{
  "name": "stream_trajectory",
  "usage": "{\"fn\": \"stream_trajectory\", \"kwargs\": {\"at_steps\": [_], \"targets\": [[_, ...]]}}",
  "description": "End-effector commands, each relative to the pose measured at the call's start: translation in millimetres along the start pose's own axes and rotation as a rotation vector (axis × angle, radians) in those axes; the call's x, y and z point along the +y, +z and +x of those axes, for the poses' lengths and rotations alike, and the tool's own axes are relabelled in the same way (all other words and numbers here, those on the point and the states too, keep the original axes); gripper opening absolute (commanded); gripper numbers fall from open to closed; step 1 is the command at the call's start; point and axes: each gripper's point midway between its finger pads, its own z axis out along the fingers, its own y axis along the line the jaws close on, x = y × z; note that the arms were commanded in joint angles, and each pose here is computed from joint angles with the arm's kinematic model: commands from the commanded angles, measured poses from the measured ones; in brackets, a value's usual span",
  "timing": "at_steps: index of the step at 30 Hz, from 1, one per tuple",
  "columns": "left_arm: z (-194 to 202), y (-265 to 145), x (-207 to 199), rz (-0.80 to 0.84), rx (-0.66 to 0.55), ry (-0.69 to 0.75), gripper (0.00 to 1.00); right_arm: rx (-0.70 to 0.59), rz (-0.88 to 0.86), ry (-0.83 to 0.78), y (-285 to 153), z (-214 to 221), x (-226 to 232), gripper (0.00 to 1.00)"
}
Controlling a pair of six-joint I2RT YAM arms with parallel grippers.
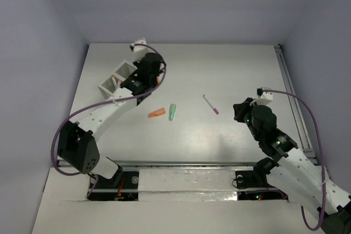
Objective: Sort the stationery into containers
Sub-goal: Place the pen in the storage box.
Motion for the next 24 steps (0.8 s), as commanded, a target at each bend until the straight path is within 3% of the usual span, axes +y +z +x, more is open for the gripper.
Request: {"fn": "stream_trajectory", "kwargs": {"at_steps": [1, 3, 10, 17, 24], "targets": [[-57.8, 5.9, 66.7, -0.154, -0.126, -0.02, 0.0, -0.048, -0.04, 0.011, 0.0, -15.4, 9.5, 0.0], [-84.0, 11.7, 106.6, -0.26, -0.196, -0.053, 0.0, -0.05, -0.041, 0.01, -0.1, -15.4, 9.4, 0.0], [-121.4, 23.8, 196.6, -0.537, -0.302, 0.0, 0.0, -0.043, -0.056, 0.01, 0.4, -13.5, 12.2, 0.0], [-120.8, 26.8, 227.2, -0.695, -0.346, 0.099, 0.0, -0.037, -0.065, 0.011, 1.9, -12.1, 14.5, 0.0], [-94.1, 33.7, 245.7, -0.764, -0.32, 0.191, 0.0, -0.025, -0.07, 0.009, 4.2, -8.3, 15.8, 0.0]]}}
